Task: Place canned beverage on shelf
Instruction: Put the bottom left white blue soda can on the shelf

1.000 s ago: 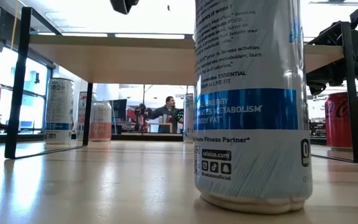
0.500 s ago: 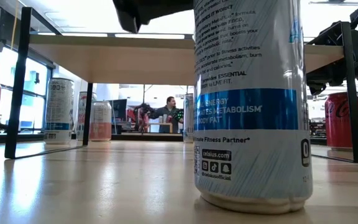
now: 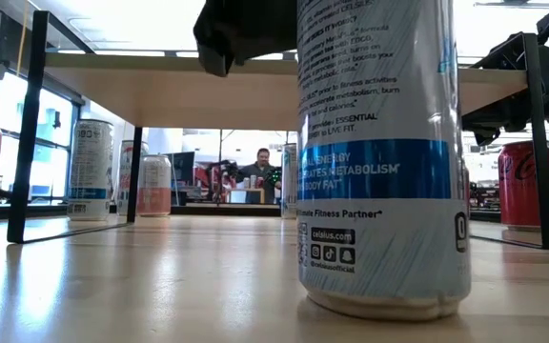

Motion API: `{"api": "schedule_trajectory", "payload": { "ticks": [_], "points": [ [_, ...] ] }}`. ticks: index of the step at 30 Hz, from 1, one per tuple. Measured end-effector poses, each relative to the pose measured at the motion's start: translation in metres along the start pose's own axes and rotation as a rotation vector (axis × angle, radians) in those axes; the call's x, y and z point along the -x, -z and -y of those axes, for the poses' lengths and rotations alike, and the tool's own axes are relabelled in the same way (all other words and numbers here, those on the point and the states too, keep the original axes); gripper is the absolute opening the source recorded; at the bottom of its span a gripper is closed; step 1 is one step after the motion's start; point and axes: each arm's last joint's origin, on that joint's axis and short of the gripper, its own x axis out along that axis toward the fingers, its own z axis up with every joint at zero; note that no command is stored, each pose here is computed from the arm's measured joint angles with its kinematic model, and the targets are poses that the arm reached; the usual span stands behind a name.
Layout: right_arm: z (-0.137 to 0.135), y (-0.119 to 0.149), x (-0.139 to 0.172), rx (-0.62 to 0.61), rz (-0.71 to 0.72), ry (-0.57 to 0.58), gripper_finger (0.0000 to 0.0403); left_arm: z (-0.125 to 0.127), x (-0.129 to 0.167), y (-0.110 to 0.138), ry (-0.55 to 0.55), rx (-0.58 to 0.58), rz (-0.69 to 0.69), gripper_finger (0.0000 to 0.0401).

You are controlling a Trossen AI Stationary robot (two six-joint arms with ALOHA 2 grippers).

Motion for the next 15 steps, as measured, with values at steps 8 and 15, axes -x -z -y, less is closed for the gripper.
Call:
{"api": "schedule_trajectory", "payload": {
  "ticks": [8, 15],
  "points": [
    [0.000, 0.000, 0.000, 0.000, 0.000, 0.000, 0.0000, 0.001, 0.001, -0.001, 0.015, -0.022, -0.002, 0.0241],
    [0.000, 0.000, 0.000, 0.000, 0.000, 0.000, 0.0000, 0.010, 0.022, -0.033, 0.128, -0.057, 0.023, 0.0244]
  ]
}}
